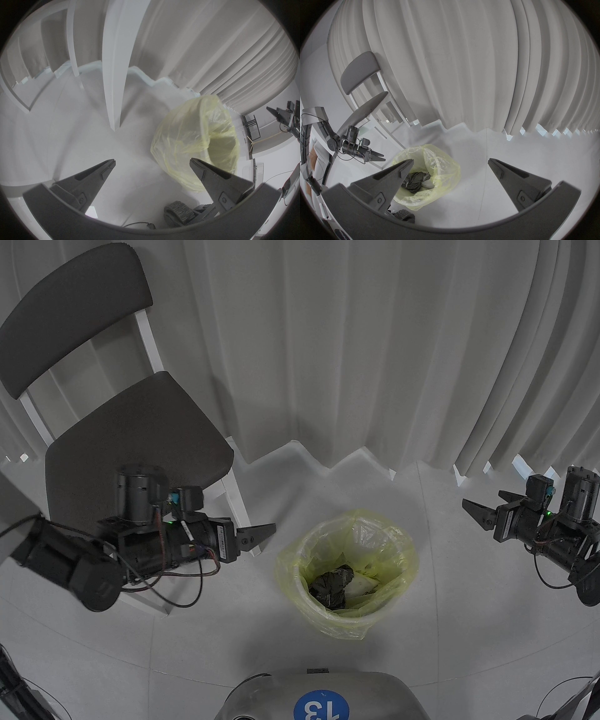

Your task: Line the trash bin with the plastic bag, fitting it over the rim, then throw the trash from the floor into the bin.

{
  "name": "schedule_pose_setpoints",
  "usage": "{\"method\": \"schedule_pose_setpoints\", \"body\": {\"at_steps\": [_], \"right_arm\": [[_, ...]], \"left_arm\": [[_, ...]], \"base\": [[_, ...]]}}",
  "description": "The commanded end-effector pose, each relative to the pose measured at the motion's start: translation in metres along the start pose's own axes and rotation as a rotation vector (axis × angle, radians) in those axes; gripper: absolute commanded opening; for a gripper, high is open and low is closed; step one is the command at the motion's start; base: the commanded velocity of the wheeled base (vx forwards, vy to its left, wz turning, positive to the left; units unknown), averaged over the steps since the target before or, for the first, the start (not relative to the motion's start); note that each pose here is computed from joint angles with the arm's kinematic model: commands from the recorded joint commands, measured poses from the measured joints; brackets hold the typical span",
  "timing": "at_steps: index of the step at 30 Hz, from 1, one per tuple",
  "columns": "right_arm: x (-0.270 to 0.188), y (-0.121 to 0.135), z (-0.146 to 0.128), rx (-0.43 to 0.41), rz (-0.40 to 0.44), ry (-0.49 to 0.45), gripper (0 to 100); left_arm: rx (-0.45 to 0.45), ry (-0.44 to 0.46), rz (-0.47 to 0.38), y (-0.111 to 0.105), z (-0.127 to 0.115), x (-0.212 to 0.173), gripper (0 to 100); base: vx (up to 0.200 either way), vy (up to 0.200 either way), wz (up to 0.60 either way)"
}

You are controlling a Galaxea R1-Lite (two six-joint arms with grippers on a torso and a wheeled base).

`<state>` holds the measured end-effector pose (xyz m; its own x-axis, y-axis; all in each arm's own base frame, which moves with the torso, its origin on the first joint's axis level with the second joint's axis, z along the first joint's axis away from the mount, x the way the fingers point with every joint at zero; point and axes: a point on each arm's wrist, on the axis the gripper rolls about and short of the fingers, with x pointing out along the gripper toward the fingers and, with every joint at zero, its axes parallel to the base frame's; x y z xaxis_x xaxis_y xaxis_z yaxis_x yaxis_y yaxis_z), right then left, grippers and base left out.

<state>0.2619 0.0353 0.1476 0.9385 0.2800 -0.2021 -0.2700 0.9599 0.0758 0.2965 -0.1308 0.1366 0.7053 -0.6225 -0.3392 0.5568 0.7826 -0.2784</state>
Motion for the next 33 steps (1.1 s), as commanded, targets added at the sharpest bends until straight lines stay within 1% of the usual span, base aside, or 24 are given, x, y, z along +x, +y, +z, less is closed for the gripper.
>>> {"method": "schedule_pose_setpoints", "body": {"at_steps": [1, 4, 5, 6, 7, 8, 9, 10, 13, 15, 18, 20, 21, 23, 27, 31, 33], "right_arm": [[-0.03, 0.004, 0.022, -0.016, -0.003, -0.104, 100], [-0.043, 0.007, 0.028, -0.02, -0.002, -0.128, 100], [-0.049, 0.008, 0.031, -0.022, 0.0, -0.137, 100], [-0.05, 0.008, 0.031, -0.022, 0.0, -0.14, 100], [-0.062, 0.01, 0.037, -0.027, 0.002, -0.169, 100], [-0.067, 0.011, 0.04, -0.03, 0.002, -0.183, 100], [-0.067, 0.011, 0.04, -0.03, 0.002, -0.183, 100], [-0.081, 0.014, 0.046, -0.035, 0.006, -0.222, 100], [-0.1, 0.018, 0.052, -0.045, 0.008, -0.279, 100], [-0.116, 0.021, 0.059, -0.054, 0.011, -0.339, 100], [-0.145, 0.026, 0.07, -0.073, 0.016, -0.447, 100], [-0.166, 0.032, 0.076, -0.084, 0.037, -0.523, 100], [-0.17, 0.033, 0.077, -0.087, 0.039, -0.536, 100], [-0.196, 0.038, 0.079, -0.105, 0.069, -0.593, 100], [-0.235, 0.045, 0.076, -0.122, 0.1, -0.627, 100], [-0.271, 0.05, 0.072, -0.117, 0.099, -0.609, 100], [-0.288, 0.053, 0.068, -0.112, 0.077, -0.593, 100]], "left_arm": [[0.056, -0.161, -0.08, -0.029, 0.02, -0.077, 100], [0.084, -0.244, -0.115, -0.036, 0.024, -0.102, 100], [0.093, -0.28, -0.113, -0.037, 0.026, -0.112, 100], [0.094, -0.285, -0.112, -0.037, 0.026, -0.113, 100], [0.108, -0.334, -0.104, -0.039, 0.029, -0.128, 100], [0.113, -0.356, -0.096, -0.04, 0.031, -0.135, 100], [0.113, -0.356, -0.096, -0.04, 0.031, -0.135, 100], [0.128, -0.411, -0.066, -0.04, 0.034, -0.152, 100], [0.153, -0.496, -0.02, -0.039, 0.042, -0.176, 100], [0.174, -0.562, -0.001, -0.043, 0.047, -0.195, 100], [0.202, -0.632, 0.012, -0.051, 0.049, -0.216, 100], [0.216, -0.662, 0.022, -0.054, 0.047, -0.227, 100], [0.217, -0.668, 0.025, -0.055, 0.046, -0.229, 100], [0.232, -0.707, 0.05, -0.058, 0.046, -0.242, 100], [0.263, -0.769, 0.067, -0.068, 0.042, -0.262, 100], [0.275, -0.843, 0.103, -0.077, 0.042, -0.28, 100], [0.279, -0.885, 0.125, -0.084, 0.04, -0.291, 100]], "base": [[0.0, 0.0, 0.0], [0.0, 0.0, 0.0], [0.0, 0.0, 0.0], [0.0, 0.0, 0.0], [0.0, 0.0, 0.0], [0.0, 0.0, 0.0], [0.0, 0.0, 0.0], [0.0, 0.0, 0.0], [0.0, 0.0, 0.0], [0.0, 0.0, 0.0], [0.0, 0.0, 0.0], [0.0, 0.0, 0.0], [0.0, 0.0, 0.0], [0.0, 0.0, 0.0], [0.0, 0.0, 0.0], [0.0, 0.0, 0.0], [0.0, 0.0, 0.0]]}}
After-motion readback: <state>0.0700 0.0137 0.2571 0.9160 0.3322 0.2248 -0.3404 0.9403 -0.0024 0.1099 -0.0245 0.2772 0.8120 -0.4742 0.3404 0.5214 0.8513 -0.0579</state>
